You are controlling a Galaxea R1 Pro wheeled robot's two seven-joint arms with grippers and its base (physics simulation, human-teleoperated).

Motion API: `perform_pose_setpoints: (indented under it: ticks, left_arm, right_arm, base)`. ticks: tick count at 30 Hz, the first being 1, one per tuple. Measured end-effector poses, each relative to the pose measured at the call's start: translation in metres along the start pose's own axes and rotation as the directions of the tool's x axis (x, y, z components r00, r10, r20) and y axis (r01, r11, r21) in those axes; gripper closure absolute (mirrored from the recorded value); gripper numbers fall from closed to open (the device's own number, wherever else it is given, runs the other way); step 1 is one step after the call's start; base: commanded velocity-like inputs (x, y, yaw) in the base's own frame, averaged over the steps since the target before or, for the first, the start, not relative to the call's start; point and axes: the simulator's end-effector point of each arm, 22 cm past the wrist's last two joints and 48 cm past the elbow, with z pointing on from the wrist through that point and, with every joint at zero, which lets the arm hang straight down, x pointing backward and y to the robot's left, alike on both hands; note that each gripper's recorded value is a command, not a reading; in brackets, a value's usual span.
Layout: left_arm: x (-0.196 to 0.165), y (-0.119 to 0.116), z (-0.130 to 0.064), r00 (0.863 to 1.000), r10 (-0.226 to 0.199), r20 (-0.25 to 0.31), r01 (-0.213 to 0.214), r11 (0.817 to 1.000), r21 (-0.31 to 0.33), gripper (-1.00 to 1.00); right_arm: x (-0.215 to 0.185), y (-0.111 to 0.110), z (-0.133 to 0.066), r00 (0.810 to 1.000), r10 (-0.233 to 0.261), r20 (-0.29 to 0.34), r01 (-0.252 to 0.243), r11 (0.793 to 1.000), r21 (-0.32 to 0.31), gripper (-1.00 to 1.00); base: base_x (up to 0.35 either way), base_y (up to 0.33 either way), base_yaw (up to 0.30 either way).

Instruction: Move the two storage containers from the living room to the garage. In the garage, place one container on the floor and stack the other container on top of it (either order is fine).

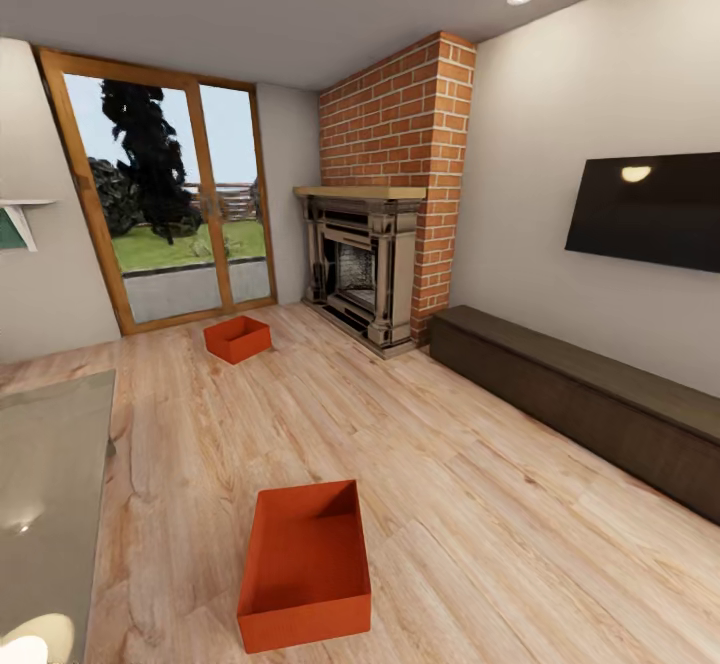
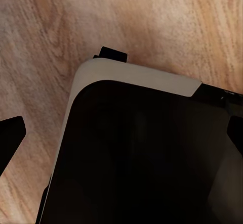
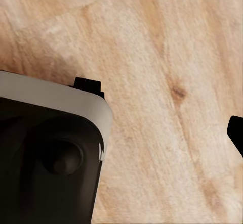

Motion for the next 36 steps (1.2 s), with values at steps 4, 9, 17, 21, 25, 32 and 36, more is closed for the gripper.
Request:
perform_pose_setpoints:
  ticks: [4, 9, 17, 21, 25, 32, 36]
  left_arm:
    - [-0.0024, -0.0005, 0.0000, 1.000, -0.001, 0.005, 0.001, 1.000, 0.001, -1.00]
    - [-0.0025, -0.0015, -0.0001, 1.000, -0.001, 0.005, 0.001, 1.000, 0.003, -1.00]
    - [-0.0025, -0.0008, -0.0002, 1.000, 0.000, 0.005, 0.000, 1.000, 0.002, -1.00]
    - [-0.0026, -0.0007, -0.0002, 1.000, 0.000, 0.005, 0.000, 1.000, 0.002, -1.00]
    - [-0.0026, -0.0007, -0.0002, 1.000, 0.000, 0.005, 0.000, 1.000, 0.002, -1.00]
    - [-0.0026, -0.0008, -0.0001, 1.000, 0.000, 0.005, 0.000, 1.000, 0.002, -1.00]
    - [-0.0024, -0.0014, -0.0001, 1.000, -0.001, 0.005, 0.001, 1.000, 0.003, -1.00]
  right_arm:
    - [0.0004, -0.0007, 0.0001, 1.000, -0.001, -0.001, 0.001, 1.000, -0.002, -1.00]
    - [0.0005, -0.0002, 0.0001, 1.000, -0.008, 0.001, 0.008, 1.000, -0.010, -1.00]
    - [0.0007, -0.0022, 0.0000, 1.000, -0.010, 0.001, 0.010, 1.000, -0.002, -1.00]
    - [0.0001, -0.0006, -0.0001, 1.000, -0.012, 0.001, 0.012, 1.000, -0.002, -1.00]
    - [-0.0003, 0.0012, -0.0002, 1.000, -0.013, 0.002, 0.014, 1.000, -0.005, -1.00]
    - [-0.0009, 0.0036, -0.0003, 1.000, -0.013, 0.002, 0.013, 1.000, -0.007, -1.00]
    - [-0.0004, 0.0006, 0.0001, 1.000, -0.014, 0.001, 0.014, 1.000, -0.005, -1.00]
  base:
    - [0.000, 0.000, 0.004]
    - [0.089, 0.009, 0.001]
    - [0.288, 0.096, 0.000]
    - [0.313, 0.132, 0.000]
    - [0.308, 0.136, 0.000]
    - [0.212, 0.094, 0.014]
    - [0.034, 0.011, 0.206]
